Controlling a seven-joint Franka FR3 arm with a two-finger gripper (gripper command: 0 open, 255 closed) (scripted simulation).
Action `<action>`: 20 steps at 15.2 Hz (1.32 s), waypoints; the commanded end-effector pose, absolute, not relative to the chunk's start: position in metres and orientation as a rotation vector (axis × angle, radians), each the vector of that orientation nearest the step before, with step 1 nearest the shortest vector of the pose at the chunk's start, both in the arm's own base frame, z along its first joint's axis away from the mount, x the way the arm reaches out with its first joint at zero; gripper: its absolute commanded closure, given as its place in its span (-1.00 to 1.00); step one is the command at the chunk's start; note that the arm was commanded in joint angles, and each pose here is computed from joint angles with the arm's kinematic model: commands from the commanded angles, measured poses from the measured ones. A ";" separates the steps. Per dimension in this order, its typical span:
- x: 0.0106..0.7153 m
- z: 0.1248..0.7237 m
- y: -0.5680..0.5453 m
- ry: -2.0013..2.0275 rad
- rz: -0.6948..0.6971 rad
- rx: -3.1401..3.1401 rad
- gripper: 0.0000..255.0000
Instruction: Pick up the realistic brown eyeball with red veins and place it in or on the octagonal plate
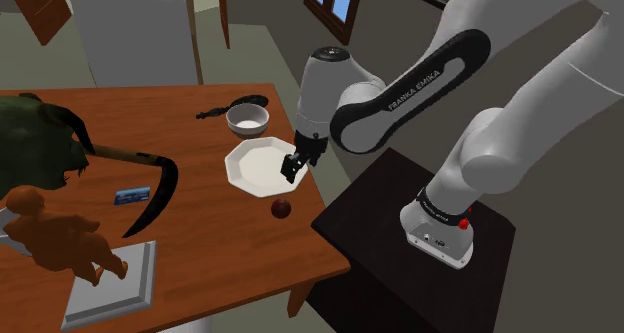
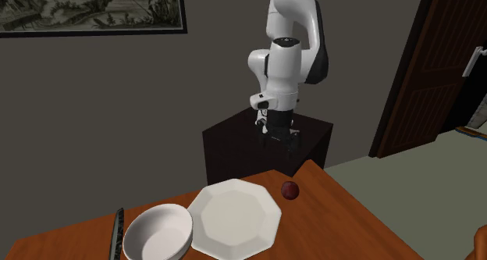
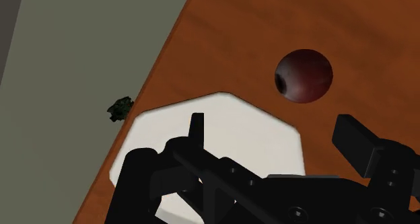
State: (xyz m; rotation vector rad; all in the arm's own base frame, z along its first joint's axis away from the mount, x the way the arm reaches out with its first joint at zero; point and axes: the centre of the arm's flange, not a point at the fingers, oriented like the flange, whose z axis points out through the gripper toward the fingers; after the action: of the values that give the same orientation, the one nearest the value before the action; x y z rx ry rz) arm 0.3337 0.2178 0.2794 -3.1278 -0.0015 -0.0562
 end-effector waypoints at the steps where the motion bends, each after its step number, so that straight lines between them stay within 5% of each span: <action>1: 0.336 0.259 0.232 -0.001 -0.048 -3.124 -1.00; 20: 0.340 0.164 0.276 -0.002 -0.026 -3.119 -1.00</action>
State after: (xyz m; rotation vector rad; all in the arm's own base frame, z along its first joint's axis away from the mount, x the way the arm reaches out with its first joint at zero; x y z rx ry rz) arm 0.3398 0.2757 0.1643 -3.1190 -0.0015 -0.0256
